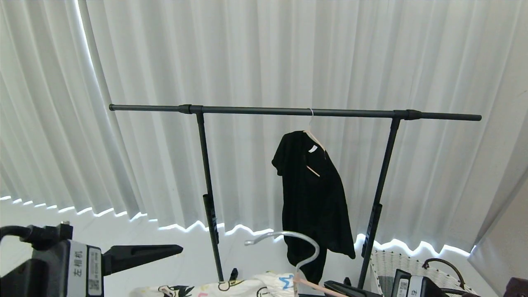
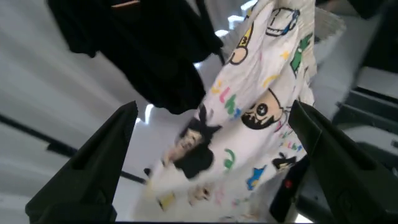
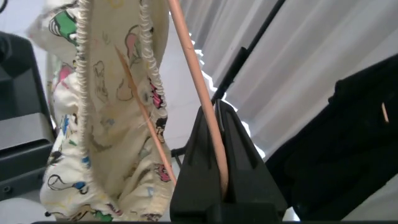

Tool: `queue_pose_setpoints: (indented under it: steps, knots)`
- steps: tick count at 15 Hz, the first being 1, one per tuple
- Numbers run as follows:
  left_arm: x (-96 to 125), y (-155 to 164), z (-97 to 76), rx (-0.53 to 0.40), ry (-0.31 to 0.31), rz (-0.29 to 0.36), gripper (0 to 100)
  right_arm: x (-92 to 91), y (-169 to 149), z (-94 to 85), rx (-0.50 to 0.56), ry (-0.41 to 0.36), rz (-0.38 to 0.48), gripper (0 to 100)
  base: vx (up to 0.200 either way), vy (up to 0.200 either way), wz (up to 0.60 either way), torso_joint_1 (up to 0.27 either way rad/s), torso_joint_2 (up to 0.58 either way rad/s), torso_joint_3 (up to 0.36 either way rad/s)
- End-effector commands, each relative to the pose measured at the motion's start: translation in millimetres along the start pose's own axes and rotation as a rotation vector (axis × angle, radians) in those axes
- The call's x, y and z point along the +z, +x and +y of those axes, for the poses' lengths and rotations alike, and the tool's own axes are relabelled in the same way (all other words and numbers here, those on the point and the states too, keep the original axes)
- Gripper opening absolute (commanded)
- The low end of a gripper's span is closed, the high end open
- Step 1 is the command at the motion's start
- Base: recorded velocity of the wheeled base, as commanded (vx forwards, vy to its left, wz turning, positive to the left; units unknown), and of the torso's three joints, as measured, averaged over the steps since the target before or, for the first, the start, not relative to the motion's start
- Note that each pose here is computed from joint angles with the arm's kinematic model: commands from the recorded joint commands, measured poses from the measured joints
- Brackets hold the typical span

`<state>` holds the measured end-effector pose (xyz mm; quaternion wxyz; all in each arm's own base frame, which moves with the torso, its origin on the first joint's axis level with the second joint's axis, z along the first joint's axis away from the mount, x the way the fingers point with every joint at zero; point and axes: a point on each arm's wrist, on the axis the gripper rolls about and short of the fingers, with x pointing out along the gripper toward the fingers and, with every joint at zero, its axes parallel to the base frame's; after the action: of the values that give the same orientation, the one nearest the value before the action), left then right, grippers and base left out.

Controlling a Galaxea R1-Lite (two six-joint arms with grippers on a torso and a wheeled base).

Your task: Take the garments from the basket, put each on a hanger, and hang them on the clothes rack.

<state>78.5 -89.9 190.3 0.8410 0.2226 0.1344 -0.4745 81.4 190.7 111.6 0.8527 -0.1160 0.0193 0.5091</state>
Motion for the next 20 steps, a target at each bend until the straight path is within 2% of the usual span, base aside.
queue_pose_setpoints:
  steps: [1,2,4,8,11,12,14,20]
  knots:
    - [-15.9,5.4,-5.7,-0.047,0.05,0.055,100,-1.1,-1.4,4.0,0.027,-0.018,0.004,0,0.0,0.0,0.0,0.0,0.0,0.0]
    - [-17.9,6.1,-6.7,-0.062,0.055,0.059,100,-0.8,-1.1,5.6,0.035,-0.021,0.002,0,0.0,0.0,0.0,0.0,0.0,0.0]
    - [-19.1,11.5,-9.7,-0.152,0.052,0.058,100,0.8,-0.8,8.0,0.045,-0.034,-0.012,0,0.0,0.0,0.0,0.0,0.0,0.0]
    - [-4.3,28.7,-2.7,-0.162,0.038,0.077,100,3.1,-1.3,10.8,0.054,-0.062,-0.034,0,0.0,0.0,0.0,0.0,0.0,0.0]
    - [-2.0,31.1,-1.9,-0.169,0.036,0.076,100,3.9,-1.4,12.6,0.063,-0.072,-0.039,0,0.0,0.0,0.0,0.0,0.0,0.0]
    - [-2.9,31.2,-2.1,-0.17,0.035,0.079,0,4.4,-1.7,12.8,0.063,-0.072,-0.042,0,0.0,0.0,0.0,0.0,0.0,0.0]
    - [-5.8,35.6,-2.4,-0.177,0.036,0.103,0,5.6,-2.2,12.5,0.061,-0.07,-0.057,0,0.0,0.0,0.0,0.0,0.0,0.0]
    - [-4.8,37.5,-1.8,-0.178,0.035,0.106,0,6.0,-2.9,12.3,0.059,-0.069,-0.063,0,0.0,0.0,0.0,0.0,0.0,0.0]
